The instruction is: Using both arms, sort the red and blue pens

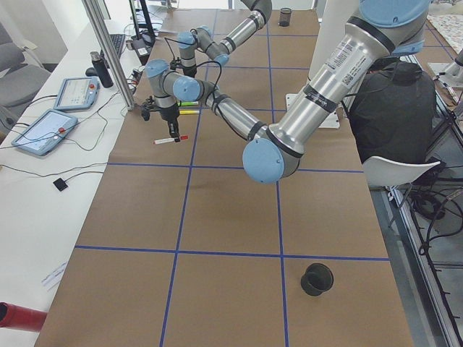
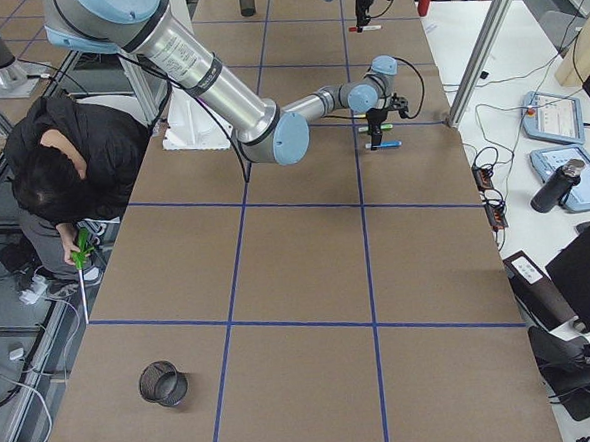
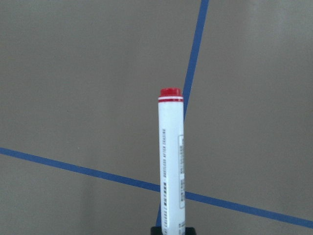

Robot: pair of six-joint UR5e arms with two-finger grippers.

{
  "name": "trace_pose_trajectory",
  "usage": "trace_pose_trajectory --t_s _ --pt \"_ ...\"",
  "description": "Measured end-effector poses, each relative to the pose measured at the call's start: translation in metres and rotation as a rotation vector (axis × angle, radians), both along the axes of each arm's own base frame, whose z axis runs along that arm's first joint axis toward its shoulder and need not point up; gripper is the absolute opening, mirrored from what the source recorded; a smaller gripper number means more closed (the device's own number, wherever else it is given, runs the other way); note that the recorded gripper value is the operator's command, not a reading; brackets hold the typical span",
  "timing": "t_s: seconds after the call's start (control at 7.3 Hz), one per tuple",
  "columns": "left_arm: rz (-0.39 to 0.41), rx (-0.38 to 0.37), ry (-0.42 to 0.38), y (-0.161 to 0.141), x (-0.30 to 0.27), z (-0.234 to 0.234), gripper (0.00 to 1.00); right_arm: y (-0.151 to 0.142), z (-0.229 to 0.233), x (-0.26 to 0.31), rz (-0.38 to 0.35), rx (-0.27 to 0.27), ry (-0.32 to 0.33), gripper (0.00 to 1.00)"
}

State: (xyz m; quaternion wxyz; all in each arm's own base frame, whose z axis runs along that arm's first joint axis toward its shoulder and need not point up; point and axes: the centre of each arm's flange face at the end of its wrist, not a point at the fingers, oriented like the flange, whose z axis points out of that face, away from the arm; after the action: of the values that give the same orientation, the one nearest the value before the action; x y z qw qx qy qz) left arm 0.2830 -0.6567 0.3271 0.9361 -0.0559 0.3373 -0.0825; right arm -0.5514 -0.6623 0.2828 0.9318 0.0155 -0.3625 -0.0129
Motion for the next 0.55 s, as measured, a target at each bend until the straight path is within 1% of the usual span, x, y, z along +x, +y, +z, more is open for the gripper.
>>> trace_pose_trajectory --t_s 0.41,0.55 --pt "0.000 0.000 0.000 0.0000 -0.0001 0.0000 0.00 0.0002 0.0090 -0.0032 -0.001 -0.005 0.014 0.77" --pt "0.000 0.001 -0.001 -0.0001 -0.0001 0.0000 0.00 -0.0003 0.0100 -0.0038 0.000 -0.004 0.018 0.70"
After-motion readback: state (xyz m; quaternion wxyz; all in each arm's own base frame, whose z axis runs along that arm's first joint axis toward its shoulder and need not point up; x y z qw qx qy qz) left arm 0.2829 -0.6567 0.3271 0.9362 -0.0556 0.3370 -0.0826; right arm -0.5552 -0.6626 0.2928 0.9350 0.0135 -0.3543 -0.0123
